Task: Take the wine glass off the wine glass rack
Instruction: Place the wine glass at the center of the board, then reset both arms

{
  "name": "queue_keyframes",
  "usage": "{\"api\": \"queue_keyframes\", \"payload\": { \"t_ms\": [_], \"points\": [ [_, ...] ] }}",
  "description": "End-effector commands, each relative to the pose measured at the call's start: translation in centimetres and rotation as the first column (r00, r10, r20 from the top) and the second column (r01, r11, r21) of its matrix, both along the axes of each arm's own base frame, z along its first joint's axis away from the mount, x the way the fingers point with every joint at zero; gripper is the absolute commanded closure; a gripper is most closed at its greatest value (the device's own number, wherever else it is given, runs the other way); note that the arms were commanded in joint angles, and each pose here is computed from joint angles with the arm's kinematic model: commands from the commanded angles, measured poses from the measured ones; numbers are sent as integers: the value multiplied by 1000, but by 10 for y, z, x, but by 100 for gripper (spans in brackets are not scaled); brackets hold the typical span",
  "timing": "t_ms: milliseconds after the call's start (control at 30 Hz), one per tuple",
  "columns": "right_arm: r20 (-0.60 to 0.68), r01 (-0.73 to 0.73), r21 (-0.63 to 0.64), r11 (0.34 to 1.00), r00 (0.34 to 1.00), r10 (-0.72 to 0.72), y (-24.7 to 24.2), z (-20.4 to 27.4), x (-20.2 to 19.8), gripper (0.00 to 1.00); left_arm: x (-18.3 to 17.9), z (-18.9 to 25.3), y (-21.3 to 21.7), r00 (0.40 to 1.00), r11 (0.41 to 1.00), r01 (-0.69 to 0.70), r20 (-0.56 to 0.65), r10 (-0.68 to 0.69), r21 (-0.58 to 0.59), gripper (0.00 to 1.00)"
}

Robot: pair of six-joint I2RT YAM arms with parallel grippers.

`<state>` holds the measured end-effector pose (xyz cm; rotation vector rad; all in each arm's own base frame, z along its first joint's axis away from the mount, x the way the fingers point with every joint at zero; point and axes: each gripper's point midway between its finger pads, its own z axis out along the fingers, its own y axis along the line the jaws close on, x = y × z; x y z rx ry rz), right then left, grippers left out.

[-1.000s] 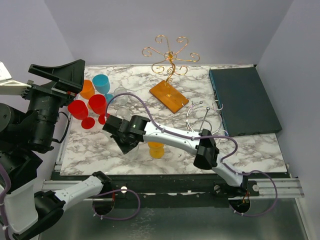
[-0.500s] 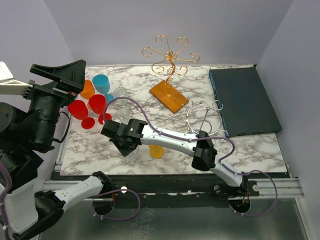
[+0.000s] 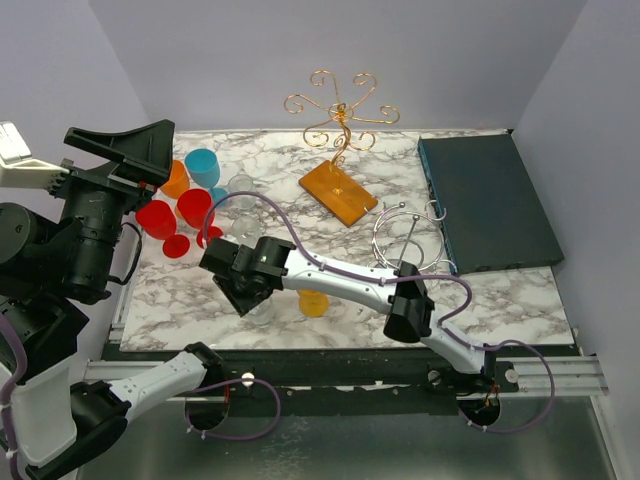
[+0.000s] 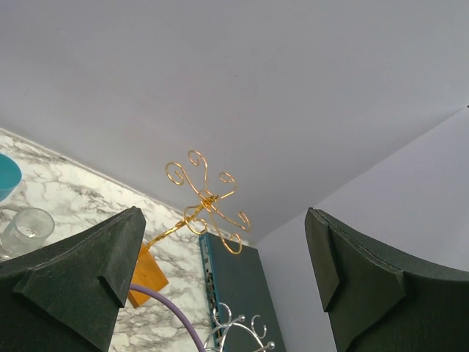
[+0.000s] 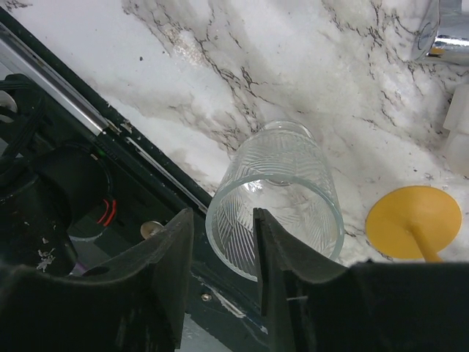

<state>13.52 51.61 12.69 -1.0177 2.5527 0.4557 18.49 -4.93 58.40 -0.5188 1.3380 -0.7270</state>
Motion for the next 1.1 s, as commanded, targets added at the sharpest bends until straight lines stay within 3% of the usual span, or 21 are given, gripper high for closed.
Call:
{"api": "queue_keyframes", "payload": {
  "t_ms": [0, 333, 633, 833, 1067],
  "points": [
    [49, 9, 104, 995, 999, -14, 5, 46, 1, 54, 5, -7, -7, 1000, 1000, 14, -25, -14, 16, 1],
    [115, 22, 288, 957, 992, -58, 6, 122, 8, 23, 9, -4, -20, 998, 998, 64, -19, -64, 23, 1],
    [221, 87, 481, 872, 951, -217, -29, 218, 67, 15, 16, 5, -40, 991, 991, 132, 8, -132, 34, 1],
    [300, 145, 609, 780, 868, -395, -88, 292, 126, 11, 32, 0, -59, 986, 985, 165, -15, -165, 58, 1],
    [365, 213, 728, 651, 684, -631, -181, 362, 173, 3, 64, -27, -94, 972, 967, 225, -100, -213, 123, 1]
  ]
}}
